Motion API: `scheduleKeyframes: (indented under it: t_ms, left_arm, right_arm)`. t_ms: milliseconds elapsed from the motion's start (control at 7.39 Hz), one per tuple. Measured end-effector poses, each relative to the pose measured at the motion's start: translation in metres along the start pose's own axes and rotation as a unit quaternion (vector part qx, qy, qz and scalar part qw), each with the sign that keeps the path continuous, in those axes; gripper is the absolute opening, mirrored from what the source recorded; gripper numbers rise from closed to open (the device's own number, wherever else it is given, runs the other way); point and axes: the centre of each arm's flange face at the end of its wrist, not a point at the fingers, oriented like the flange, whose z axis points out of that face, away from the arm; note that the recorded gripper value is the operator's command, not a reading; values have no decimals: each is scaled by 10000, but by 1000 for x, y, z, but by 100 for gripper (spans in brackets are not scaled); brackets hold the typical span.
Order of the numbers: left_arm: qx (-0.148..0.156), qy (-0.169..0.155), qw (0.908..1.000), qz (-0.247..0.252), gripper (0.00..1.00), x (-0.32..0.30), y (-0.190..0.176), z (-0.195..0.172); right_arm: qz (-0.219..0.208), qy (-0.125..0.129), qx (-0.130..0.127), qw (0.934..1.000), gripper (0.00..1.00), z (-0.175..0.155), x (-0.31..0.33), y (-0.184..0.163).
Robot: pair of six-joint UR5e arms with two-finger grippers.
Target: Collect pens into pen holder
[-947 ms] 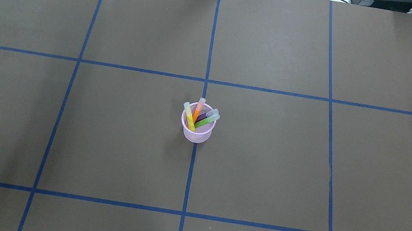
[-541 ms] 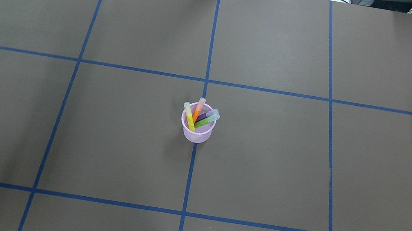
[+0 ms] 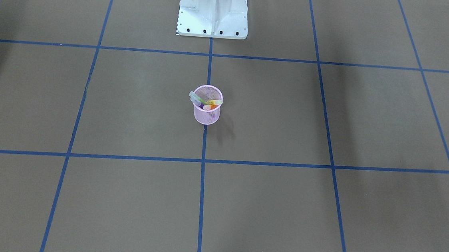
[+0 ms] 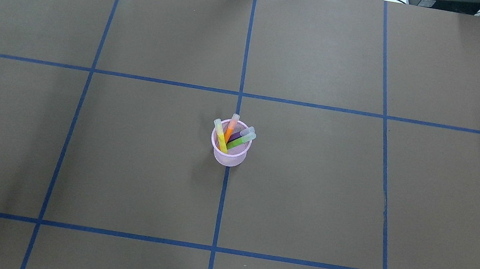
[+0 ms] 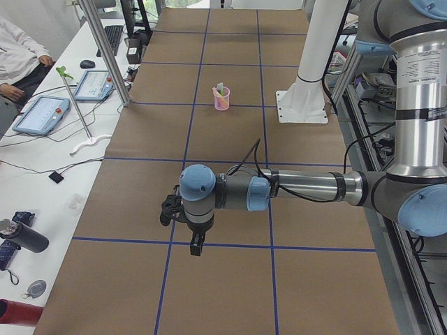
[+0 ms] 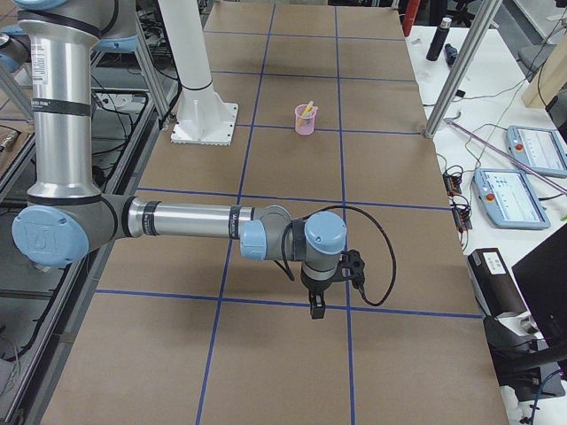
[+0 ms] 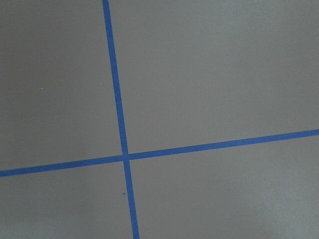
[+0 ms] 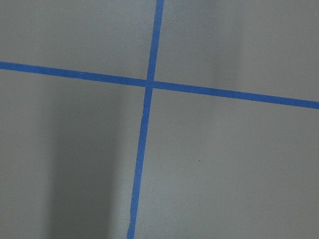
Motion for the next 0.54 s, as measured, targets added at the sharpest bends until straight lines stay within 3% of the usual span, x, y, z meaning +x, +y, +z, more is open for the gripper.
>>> scheduleKeyframes:
  t_ms: [541]
  left_arm:
    - [-19, -5, 10000, -15, 100, -1, 1, 1]
  right_arm:
    - [34, -6, -44, 10000, 99, 4, 3, 5]
